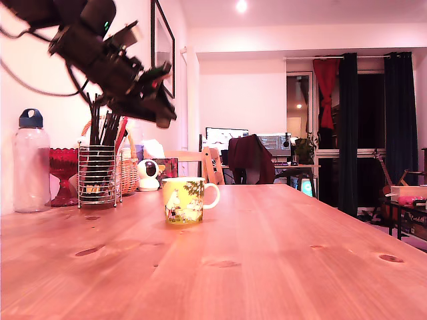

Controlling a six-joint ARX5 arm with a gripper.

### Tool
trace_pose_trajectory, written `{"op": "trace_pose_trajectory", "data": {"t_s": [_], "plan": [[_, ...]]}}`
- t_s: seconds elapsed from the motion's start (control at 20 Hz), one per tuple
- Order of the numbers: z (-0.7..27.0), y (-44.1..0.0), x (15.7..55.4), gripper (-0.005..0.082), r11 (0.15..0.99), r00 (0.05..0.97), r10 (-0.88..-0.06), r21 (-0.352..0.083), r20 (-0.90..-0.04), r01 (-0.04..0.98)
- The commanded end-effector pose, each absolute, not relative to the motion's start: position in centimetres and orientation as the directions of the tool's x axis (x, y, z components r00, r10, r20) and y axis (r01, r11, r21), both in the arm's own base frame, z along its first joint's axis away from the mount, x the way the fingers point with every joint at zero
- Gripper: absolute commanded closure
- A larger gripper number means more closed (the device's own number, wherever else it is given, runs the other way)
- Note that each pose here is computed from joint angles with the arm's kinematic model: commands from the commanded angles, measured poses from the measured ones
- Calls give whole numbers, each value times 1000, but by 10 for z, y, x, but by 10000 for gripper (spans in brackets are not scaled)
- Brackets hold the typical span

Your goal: Pick the coffee capsule and then drop it inside the coffee cup in front of you

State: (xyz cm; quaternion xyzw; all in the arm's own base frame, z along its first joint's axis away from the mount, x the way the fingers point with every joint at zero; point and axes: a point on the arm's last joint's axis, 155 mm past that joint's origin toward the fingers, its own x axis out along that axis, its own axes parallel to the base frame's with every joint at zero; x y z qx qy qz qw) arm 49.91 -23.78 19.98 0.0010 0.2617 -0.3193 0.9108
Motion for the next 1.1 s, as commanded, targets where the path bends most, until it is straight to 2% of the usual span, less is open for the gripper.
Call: {"op": "trace_pose_trajectory", "data": {"t_s": [0.0, 0.4, 0.6, 0.7, 0.9, 1.05], "plan": [[168, -243, 508, 571, 798, 619, -569, -182, -541, 575], [160, -257, 527, 571, 796, 552, -548, -190, -629, 574], [146, -265, 531, 571, 798, 508, -529, -194, -680, 571], [134, -265, 534, 571, 810, 506, -491, -157, -710, 565], [112, -269, 531, 571, 817, 474, -446, -129, -759, 562], [104, -263, 534, 571, 833, 490, -398, -81, -775, 548]]}}
